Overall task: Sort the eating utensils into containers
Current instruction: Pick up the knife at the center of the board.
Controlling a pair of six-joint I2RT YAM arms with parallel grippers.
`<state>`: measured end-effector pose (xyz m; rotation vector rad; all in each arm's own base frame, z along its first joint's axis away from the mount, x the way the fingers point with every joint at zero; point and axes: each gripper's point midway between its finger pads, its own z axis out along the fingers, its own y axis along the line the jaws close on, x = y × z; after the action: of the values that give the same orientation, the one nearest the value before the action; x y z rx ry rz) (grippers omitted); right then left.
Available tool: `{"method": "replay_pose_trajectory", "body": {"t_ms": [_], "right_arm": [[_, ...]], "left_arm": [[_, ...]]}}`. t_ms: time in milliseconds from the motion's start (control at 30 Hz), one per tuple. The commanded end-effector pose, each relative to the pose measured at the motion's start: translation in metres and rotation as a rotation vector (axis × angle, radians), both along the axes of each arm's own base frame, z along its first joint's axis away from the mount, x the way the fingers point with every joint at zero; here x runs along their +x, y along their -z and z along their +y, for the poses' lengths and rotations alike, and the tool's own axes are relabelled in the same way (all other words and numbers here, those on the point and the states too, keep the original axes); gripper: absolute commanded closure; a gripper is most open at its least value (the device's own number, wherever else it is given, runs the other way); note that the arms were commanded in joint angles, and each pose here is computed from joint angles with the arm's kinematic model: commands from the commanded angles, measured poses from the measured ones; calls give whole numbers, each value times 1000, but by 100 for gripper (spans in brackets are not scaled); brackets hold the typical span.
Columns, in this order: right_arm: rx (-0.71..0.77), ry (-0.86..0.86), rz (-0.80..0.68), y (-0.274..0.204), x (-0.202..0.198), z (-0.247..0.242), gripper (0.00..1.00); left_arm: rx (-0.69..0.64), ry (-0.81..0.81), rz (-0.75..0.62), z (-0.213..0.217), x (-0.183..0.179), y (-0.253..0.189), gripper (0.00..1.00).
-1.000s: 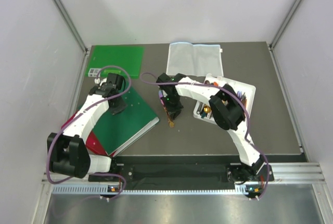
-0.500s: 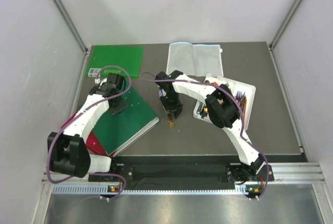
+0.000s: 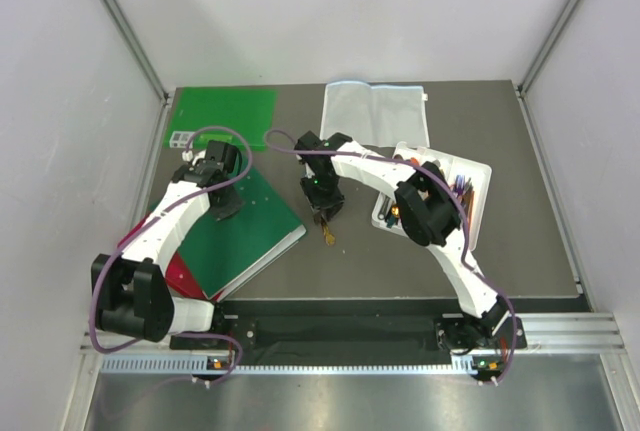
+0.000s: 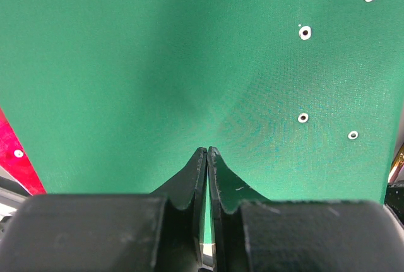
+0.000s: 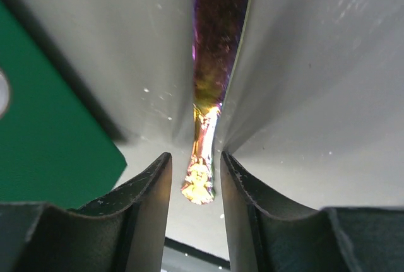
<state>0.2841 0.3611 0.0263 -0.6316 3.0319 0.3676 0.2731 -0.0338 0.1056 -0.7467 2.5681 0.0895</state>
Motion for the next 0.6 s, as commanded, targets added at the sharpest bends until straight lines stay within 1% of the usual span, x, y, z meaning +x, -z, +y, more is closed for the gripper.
{"method": "replay_pose_trajectory", "body": {"t_ms": [0, 33, 133, 200, 333, 500, 567], "right_arm": [[46, 1, -69, -21, 10, 4, 62], [17, -6, -44, -10, 6, -1, 62], [-48, -20, -42, 7, 1, -12, 61], [-65, -40, -32, 13, -5, -14, 61], [-149, -93, -15, 30, -23, -29, 61], [-260, -135, -72, 52, -28, -42, 64], [-304, -137, -111, 58, -24, -45, 66]], "left_arm": [[-11, -1, -23, -3, 4, 0, 91], [-11, 0, -18, -3, 3, 1, 91], [-10, 1, -24, -3, 5, -1, 91], [-7, 0, -23, -2, 4, -1, 91], [-6, -2, -22, -2, 3, -1, 91], [-10, -1, -20, -3, 3, 1, 91], [-5, 0, -25, -2, 4, -1, 91]]}}
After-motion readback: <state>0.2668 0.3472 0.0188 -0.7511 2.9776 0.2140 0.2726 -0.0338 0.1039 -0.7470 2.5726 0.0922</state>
